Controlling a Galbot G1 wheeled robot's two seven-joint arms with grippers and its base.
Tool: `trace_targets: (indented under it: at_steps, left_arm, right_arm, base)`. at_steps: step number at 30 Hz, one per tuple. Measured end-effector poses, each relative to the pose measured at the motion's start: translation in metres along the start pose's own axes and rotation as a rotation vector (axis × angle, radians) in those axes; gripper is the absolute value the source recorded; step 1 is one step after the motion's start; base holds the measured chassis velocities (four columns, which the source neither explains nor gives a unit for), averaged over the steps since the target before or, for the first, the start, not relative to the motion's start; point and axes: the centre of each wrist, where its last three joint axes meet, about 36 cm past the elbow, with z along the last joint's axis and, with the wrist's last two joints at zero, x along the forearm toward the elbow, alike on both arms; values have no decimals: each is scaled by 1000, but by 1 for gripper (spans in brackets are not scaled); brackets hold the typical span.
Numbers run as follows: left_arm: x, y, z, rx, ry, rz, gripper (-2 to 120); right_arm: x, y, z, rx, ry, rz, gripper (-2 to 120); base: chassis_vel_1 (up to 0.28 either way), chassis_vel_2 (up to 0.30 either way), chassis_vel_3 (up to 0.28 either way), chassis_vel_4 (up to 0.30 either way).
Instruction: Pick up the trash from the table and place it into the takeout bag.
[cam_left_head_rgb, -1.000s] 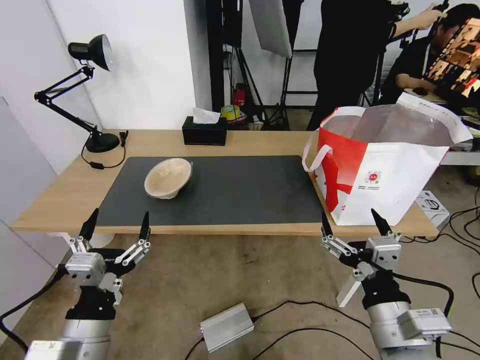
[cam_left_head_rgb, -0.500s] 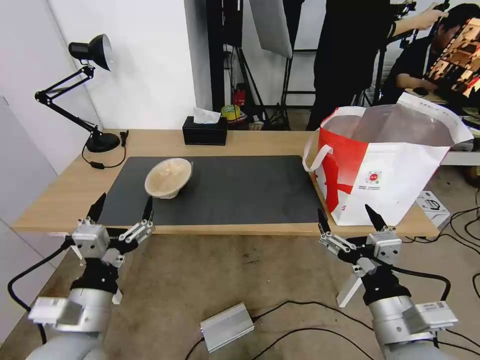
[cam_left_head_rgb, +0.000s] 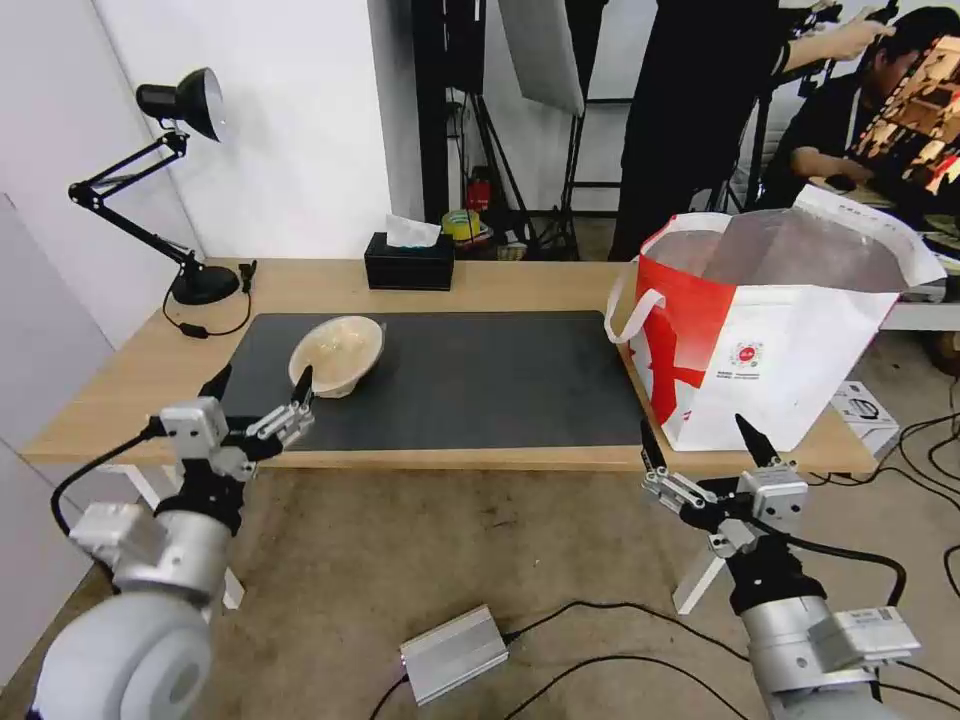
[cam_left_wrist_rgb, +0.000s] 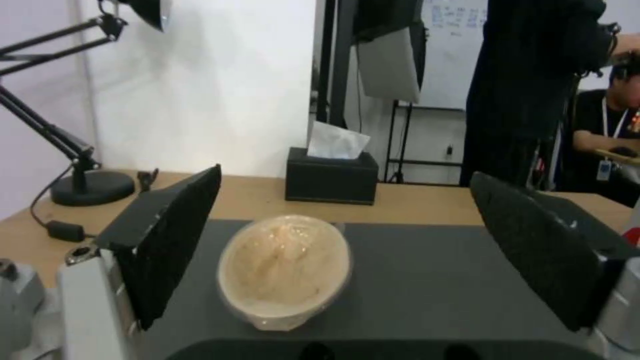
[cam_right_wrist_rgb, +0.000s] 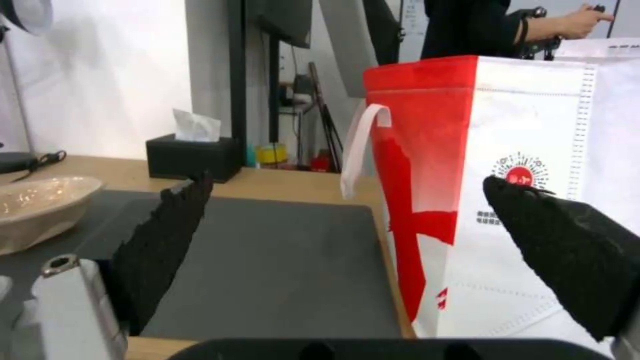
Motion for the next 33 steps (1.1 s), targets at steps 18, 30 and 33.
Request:
trace_targets:
  at_steps: [18, 30, 33]
  left_arm:
    - [-55, 25, 2, 140, 168, -56, 100]
    - [-100, 50, 7, 222, 266, -81, 100]
    - [-108, 53, 11, 245, 286, -87, 100]
  right_arm:
    - [4, -1, 2, 4, 15, 15, 100]
    - [5, 1, 3, 16, 16, 20, 100]
    - [5, 2, 3, 20, 14, 28, 100]
  base:
    - [0, 0, 0, 0]
    - [0, 0, 0, 0]
    - [0, 0, 0, 0]
